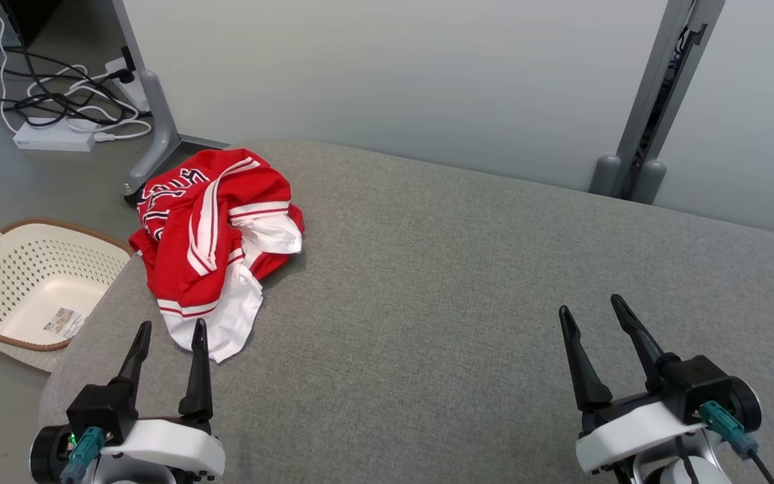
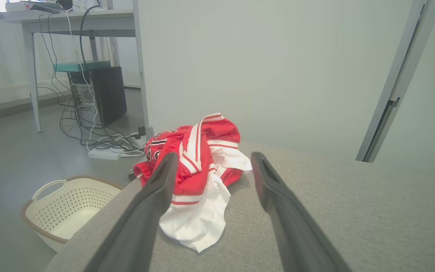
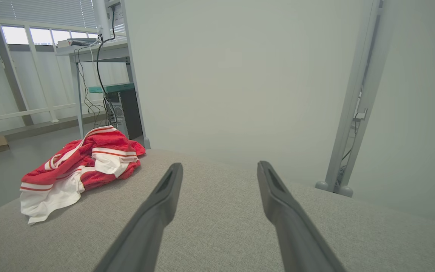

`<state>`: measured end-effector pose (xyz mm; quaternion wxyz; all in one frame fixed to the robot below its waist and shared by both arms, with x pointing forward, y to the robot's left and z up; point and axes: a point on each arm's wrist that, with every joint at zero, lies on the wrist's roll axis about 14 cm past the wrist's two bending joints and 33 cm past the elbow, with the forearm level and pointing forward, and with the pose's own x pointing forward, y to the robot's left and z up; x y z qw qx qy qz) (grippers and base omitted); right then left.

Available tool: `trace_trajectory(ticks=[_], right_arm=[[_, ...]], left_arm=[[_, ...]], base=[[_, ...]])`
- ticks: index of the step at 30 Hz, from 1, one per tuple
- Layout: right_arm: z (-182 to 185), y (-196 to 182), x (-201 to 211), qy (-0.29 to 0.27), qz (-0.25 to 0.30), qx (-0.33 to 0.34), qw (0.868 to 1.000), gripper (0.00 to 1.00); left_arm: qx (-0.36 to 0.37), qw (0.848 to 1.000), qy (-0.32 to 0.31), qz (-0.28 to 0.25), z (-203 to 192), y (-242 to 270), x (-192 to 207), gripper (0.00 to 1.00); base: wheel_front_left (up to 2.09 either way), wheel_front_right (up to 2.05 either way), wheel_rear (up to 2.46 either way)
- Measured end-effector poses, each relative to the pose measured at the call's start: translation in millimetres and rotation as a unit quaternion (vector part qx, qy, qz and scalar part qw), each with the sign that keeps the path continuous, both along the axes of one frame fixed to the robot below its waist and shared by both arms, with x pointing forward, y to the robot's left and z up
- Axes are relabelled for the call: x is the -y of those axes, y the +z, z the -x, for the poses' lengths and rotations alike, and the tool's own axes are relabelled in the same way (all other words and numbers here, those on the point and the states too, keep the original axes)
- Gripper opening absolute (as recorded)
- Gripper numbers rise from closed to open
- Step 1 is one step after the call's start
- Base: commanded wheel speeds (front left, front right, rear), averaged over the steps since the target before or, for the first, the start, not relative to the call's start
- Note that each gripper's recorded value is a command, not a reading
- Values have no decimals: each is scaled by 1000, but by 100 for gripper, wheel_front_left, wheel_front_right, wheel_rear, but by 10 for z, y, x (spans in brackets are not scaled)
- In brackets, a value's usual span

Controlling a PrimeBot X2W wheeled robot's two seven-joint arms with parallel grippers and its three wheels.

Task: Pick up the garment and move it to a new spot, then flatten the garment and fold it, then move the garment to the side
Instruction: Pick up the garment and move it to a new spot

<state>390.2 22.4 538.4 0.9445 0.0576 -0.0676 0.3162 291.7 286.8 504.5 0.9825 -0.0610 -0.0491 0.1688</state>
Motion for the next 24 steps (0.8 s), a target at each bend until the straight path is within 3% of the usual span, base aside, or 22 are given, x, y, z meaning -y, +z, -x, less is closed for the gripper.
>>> trace_trajectory(ticks=[13,24], right_arm=[[-24,-79,3,0,4,-9,1000,100],[-247,-260,-115,12,-6,-33,999,100]], left_arm=[[-13,1000,11,0,-13,-66,-65,100],[-30,999,31,-9,-406,-64,-285,100]], base=[[0,0,0],[0,0,0]])
